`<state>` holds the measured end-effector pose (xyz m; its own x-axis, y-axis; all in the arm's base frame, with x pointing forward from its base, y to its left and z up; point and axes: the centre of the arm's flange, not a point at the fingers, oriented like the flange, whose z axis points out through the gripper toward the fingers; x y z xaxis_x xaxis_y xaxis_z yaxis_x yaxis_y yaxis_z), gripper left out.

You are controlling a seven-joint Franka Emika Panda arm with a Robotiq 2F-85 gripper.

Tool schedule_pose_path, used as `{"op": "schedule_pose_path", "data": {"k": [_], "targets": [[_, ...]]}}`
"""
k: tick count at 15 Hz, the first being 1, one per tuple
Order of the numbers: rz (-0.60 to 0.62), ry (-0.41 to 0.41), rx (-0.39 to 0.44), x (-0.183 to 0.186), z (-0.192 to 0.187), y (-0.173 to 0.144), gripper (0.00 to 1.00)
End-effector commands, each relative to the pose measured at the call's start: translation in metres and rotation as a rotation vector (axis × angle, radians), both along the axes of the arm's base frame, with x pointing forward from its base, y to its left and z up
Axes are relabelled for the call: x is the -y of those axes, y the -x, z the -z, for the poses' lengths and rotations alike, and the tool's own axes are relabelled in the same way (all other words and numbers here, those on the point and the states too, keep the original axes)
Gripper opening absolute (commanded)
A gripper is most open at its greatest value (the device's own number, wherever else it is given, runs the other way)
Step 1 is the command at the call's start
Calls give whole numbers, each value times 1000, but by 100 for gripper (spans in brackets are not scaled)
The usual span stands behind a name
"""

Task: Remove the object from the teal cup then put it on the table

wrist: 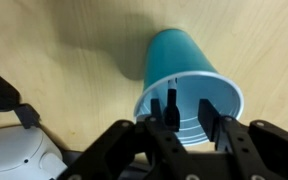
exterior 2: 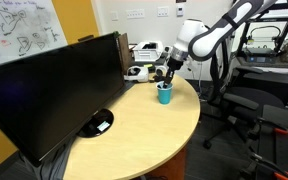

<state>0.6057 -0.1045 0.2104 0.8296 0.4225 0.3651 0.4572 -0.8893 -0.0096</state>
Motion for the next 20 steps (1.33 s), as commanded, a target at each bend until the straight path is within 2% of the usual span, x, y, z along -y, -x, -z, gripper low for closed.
{"op": "schedule_pose_path", "data": {"k": [1,16,17,18,19,20], "targets": [[5,22,-22,-8,6,-19,44],[-5,53,-25,-18,28,-42,44],[-6,55,-22,-19,29,-43,34],[-8,56,-20,-19,30,-44,19],[-7,59,-16,-20,29,-46,17],[-8,62,-14,-21,30,-46,8]]}}
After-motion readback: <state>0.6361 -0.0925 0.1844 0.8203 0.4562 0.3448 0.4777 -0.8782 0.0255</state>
